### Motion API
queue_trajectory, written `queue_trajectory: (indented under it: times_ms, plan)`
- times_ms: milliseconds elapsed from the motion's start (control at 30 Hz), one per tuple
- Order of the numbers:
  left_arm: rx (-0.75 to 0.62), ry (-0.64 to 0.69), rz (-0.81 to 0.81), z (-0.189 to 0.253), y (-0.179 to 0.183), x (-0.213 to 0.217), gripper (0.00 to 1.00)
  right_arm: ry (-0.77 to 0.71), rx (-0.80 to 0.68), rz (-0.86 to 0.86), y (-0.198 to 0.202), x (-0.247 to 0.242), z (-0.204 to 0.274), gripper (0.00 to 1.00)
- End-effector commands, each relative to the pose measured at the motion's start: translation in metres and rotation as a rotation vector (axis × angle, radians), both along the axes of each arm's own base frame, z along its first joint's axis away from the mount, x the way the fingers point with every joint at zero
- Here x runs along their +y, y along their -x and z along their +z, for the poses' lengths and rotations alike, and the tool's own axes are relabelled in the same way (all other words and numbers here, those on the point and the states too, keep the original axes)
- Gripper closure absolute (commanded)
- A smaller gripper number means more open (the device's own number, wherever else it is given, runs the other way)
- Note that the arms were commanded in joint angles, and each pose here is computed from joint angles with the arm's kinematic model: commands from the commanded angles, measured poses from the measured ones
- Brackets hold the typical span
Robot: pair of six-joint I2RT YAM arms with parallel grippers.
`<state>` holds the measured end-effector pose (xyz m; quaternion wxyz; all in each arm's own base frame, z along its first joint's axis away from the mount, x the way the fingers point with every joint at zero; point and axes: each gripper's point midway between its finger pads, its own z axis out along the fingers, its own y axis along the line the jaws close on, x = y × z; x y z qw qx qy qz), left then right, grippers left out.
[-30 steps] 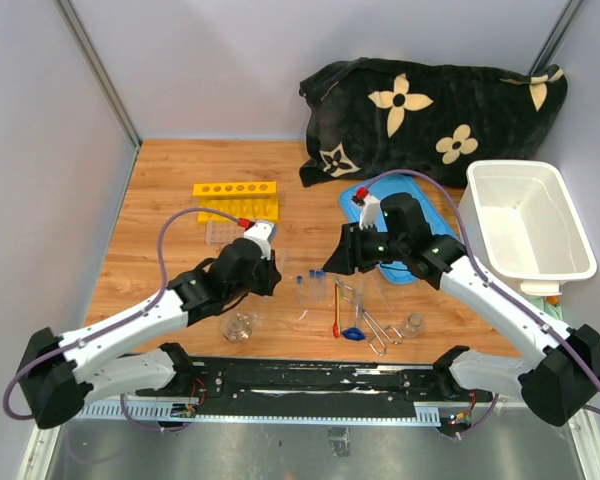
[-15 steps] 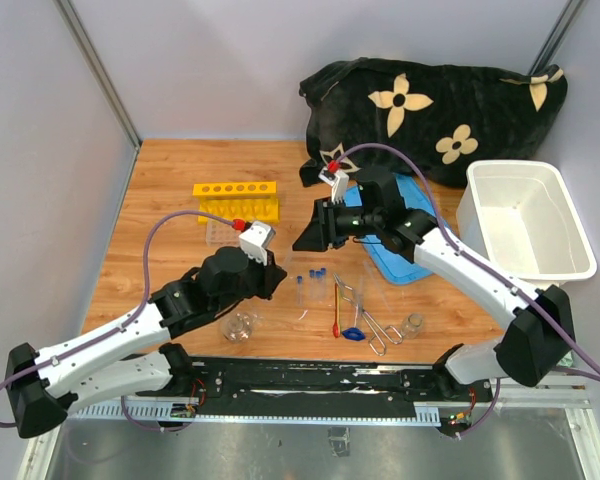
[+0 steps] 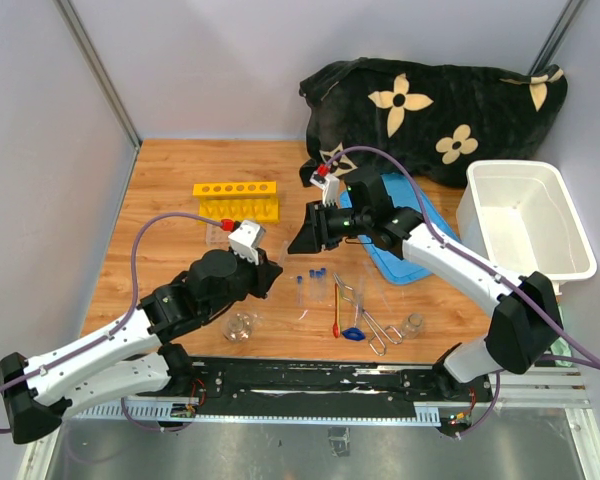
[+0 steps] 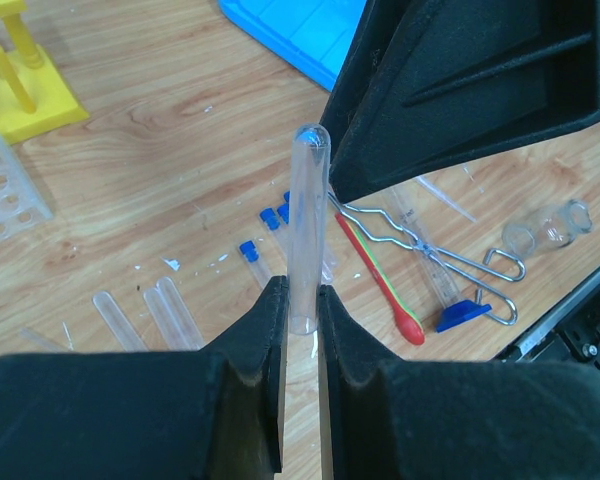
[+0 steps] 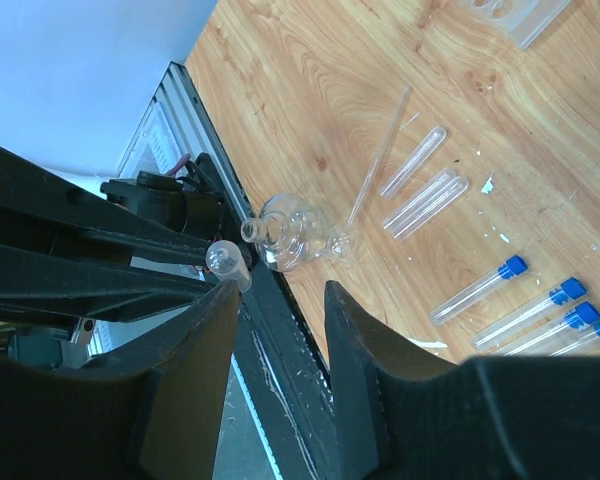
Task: Organize the chemistry lab equipment
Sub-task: Pick up the test tube at the center of the board.
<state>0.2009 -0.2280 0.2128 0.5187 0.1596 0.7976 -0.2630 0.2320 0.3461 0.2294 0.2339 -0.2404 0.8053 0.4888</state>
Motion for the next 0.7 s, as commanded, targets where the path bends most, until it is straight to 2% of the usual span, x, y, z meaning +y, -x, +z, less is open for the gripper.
queue_trajectory:
  times_ms: [0, 667]
  plan:
    - [-0.018, 0.004, 0.002, 0.005, -0.001, -0.001, 1.00, -0.062, -0.051, 0.035, 0.005, 0.009, 0.024, 0.59]
    - [-0.014, 0.017, -0.015, 0.006, 0.000, -0.008, 1.00, -0.087, -0.063, 0.049, 0.006, 0.015, 0.033, 0.62]
